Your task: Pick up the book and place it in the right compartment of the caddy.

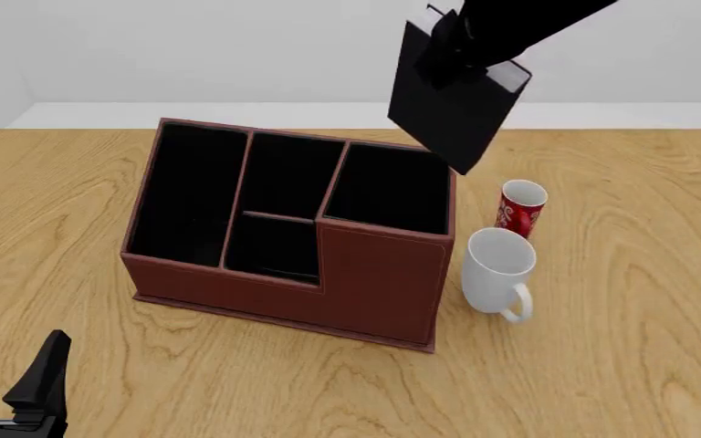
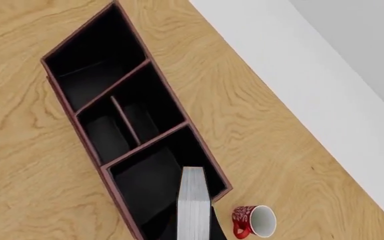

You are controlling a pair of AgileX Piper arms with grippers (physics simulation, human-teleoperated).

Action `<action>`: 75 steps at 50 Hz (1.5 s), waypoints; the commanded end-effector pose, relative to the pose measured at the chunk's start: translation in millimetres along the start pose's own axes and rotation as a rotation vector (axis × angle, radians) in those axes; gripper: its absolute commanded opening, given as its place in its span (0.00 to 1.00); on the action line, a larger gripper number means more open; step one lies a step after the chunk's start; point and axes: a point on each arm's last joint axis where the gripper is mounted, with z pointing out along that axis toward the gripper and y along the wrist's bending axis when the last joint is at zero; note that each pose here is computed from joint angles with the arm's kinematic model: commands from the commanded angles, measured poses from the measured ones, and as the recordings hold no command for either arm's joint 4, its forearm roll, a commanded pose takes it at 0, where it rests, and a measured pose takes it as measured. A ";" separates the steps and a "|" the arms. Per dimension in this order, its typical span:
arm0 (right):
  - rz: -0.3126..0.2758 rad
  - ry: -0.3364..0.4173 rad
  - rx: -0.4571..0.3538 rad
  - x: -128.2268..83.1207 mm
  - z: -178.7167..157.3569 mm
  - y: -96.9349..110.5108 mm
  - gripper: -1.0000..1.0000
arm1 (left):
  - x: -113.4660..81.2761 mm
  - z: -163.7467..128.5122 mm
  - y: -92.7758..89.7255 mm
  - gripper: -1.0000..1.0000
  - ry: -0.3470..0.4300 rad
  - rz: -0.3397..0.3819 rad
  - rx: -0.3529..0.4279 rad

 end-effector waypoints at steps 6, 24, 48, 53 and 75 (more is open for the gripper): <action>0.013 -0.015 -0.008 -9.3 8.4 3.3 0.00 | 0.0 0.0 0.0 1.00 0.000 0.000 0.000; 0.026 -0.006 -0.028 -13.8 21.1 9.6 0.00 | 0.0 0.0 0.0 1.00 0.000 0.000 0.000; 0.056 0.008 -0.038 -16.3 35.0 11.8 0.00 | 0.0 0.0 0.0 1.00 0.000 0.000 0.000; 0.061 0.008 -0.044 -17.4 37.0 14.1 0.00 | 0.0 0.0 0.0 1.00 0.000 0.000 0.000; 0.087 0.032 -0.048 -18.6 57.5 12.8 0.00 | 0.0 0.0 0.0 1.00 0.000 0.000 0.000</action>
